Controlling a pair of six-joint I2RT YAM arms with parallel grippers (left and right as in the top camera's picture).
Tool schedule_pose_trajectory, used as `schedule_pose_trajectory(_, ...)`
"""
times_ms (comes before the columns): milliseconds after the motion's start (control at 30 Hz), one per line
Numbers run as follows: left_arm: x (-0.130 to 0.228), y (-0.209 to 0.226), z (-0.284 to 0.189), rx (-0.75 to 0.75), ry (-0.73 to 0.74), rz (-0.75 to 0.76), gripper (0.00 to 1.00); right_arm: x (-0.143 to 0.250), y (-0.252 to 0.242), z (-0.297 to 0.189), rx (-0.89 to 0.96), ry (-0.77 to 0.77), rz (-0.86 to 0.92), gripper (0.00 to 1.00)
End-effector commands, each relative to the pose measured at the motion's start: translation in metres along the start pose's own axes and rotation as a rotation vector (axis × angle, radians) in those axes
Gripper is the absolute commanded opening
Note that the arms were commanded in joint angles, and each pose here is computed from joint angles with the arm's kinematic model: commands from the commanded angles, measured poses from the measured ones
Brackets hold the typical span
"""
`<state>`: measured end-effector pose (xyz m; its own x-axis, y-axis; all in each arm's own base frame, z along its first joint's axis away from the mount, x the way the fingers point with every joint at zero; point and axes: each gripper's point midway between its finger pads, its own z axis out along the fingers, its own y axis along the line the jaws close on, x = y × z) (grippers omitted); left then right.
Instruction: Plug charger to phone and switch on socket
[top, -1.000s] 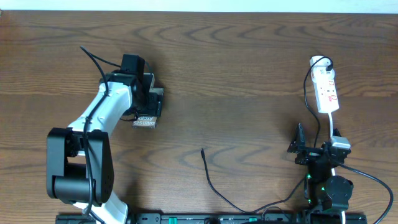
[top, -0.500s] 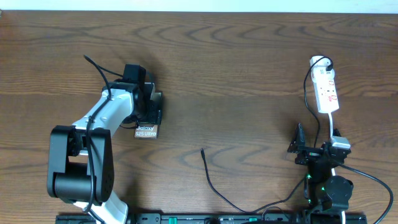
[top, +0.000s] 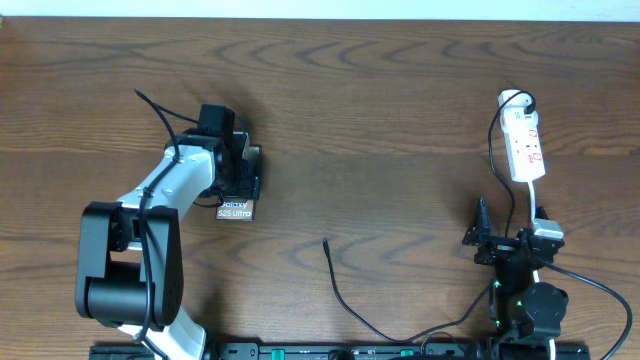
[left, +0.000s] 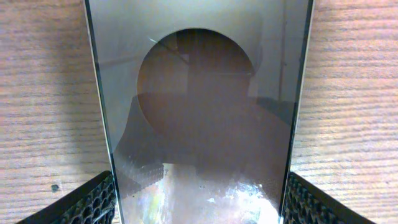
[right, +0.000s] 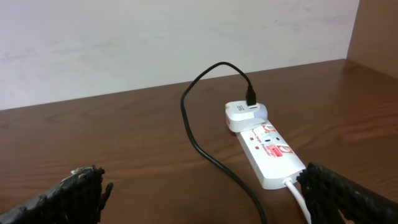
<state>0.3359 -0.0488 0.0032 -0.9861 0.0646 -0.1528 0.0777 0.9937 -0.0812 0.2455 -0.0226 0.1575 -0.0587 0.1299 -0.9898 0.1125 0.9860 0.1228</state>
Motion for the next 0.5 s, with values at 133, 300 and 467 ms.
schedule_pose_trajectory(133, 0.017, 0.0065, 0.0117, -0.022, 0.036, -0.001, 0.07, -0.0001, -0.0001, -0.0003, 0.002, -0.002, 0.015, 0.99)
schedule_pose_trajectory(300, 0.0197, 0.007, 0.0156, -0.022, 0.032, -0.001, 0.07, -0.0002, -0.0001, -0.0004, 0.002, -0.003, 0.015, 0.99)
schedule_pose_trajectory(467, 0.0218, 0.0073, 0.0174, -0.023, 0.034, -0.001, 0.07, -0.0002, -0.0001, -0.0004, 0.002, -0.003, 0.015, 0.99)
